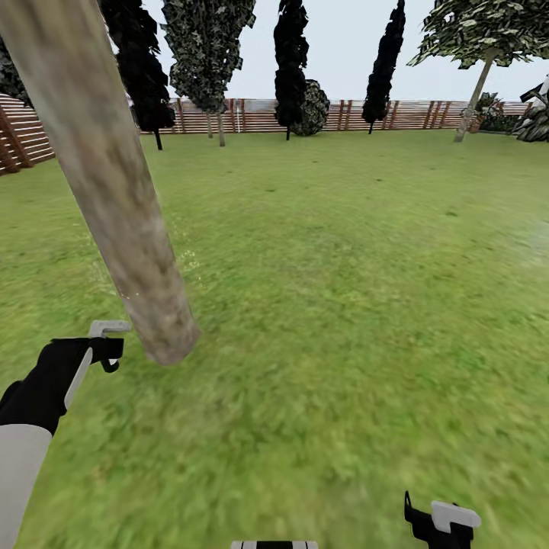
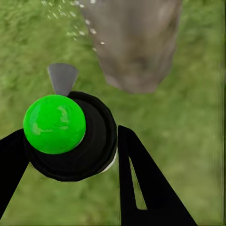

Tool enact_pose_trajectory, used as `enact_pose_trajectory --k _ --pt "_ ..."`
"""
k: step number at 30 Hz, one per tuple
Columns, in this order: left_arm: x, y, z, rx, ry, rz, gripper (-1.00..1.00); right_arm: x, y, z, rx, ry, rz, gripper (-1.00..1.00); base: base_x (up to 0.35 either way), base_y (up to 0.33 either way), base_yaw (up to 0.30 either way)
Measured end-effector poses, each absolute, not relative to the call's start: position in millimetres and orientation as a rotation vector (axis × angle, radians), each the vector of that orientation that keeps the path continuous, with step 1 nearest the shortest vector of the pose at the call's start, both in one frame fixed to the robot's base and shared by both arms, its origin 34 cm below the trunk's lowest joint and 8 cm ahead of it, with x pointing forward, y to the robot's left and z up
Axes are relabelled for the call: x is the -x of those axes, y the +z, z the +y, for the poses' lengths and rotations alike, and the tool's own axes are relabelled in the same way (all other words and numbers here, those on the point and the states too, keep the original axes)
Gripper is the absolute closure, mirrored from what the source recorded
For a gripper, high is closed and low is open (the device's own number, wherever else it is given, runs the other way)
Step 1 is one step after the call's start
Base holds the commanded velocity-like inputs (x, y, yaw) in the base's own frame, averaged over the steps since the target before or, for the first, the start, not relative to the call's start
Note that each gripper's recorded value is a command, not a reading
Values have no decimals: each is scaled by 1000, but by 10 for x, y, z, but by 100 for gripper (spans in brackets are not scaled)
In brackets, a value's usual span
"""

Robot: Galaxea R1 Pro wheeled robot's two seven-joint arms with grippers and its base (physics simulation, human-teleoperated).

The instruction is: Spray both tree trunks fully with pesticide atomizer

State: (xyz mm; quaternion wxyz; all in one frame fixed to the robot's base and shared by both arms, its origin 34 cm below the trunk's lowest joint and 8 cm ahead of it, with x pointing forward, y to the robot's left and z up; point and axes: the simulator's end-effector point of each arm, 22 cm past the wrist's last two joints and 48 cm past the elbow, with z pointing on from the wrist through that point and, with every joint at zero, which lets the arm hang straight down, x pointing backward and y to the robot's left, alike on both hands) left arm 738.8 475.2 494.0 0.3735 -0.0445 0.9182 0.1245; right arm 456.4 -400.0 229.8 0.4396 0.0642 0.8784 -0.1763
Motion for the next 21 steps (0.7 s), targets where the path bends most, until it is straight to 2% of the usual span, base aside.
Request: enact_pose_trajectory --k 3,11,21 --pt "-7387 4939 4753 113 320 2352 100 -4564 2298 -4000 -160 -438 2182 -100 5 -271 104" --pt "-7279 4717 4796 126 325 2399 100 -4564 2299 -4001 -160 -438 2182 -100 62 -258 259" --pt "-7177 4523 4819 138 323 2445 100 -4564 2298 -4001 -160 -438 2182 -100 258 -167 17"
